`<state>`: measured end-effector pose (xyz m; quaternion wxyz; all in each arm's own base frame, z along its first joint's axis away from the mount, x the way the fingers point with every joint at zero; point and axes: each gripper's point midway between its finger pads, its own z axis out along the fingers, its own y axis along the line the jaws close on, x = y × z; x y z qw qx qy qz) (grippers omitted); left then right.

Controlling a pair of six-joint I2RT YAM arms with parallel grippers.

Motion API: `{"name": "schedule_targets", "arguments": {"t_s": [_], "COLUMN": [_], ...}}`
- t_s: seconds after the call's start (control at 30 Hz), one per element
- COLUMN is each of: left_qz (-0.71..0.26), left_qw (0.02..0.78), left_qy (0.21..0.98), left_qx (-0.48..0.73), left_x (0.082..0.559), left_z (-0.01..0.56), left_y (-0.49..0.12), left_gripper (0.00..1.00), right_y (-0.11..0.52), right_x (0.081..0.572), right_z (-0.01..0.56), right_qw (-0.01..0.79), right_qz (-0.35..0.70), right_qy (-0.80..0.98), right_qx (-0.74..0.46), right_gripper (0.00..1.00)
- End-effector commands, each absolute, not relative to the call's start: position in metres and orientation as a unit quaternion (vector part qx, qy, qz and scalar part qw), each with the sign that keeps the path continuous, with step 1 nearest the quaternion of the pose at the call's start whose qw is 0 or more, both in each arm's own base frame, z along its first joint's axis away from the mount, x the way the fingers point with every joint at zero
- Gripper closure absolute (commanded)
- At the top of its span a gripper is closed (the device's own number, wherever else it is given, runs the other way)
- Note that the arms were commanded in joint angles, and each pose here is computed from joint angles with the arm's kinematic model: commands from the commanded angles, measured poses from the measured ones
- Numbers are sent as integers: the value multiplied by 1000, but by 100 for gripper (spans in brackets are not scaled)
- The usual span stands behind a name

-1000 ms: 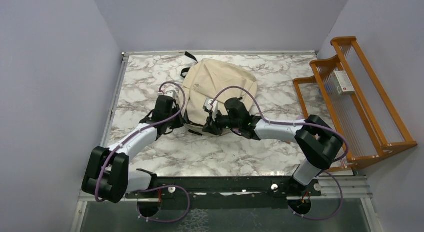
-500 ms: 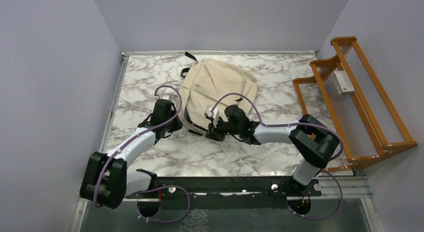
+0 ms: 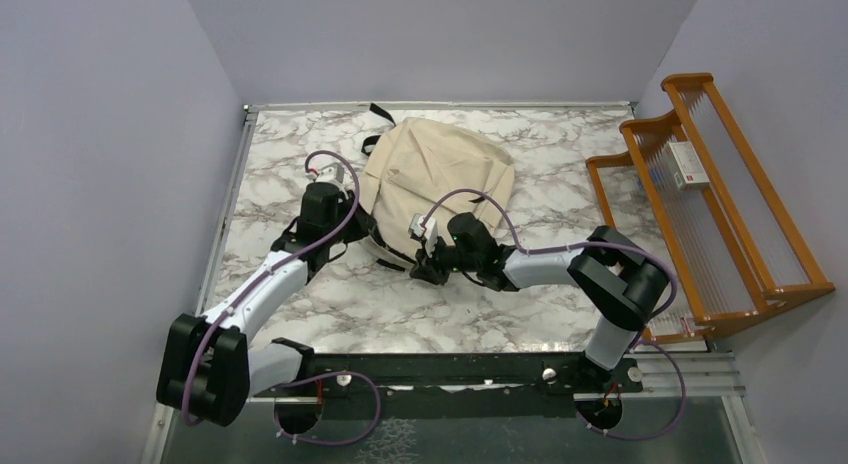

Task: Pack the student bag
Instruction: Adjust the student bag at the center of the board.

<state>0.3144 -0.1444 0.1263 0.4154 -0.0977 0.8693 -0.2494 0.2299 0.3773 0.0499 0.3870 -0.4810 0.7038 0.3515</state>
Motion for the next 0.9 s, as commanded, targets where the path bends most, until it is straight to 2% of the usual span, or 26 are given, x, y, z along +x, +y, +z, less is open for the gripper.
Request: {"name": "schedule_targets", "arguments": {"t_s": [0.0,0.27,0.47,0.87], "left_qz": [-287,-276,-249,-219], "left_qw": [409,382,368,347], "left_qy": [861,876,887,901], "left_qx": [-95,-106,-126,-142], "left_x": [328,334,333,325], "left_z": [139,123,108,87], "left_y": [-164,-170,-161,-151], "left_gripper": [77,75,67,65], "right_y": [378,376,377,377], "right_x": [233,234,233,233], "right_z": [45,43,42,42], "right_qw": [395,395,394,392], "right_qz": [345,341,341,339], "right_qy": [707,708,708,708], "right_qx": [-475,-476,-476,-479], "right_gripper": [82,82,82,82]}}
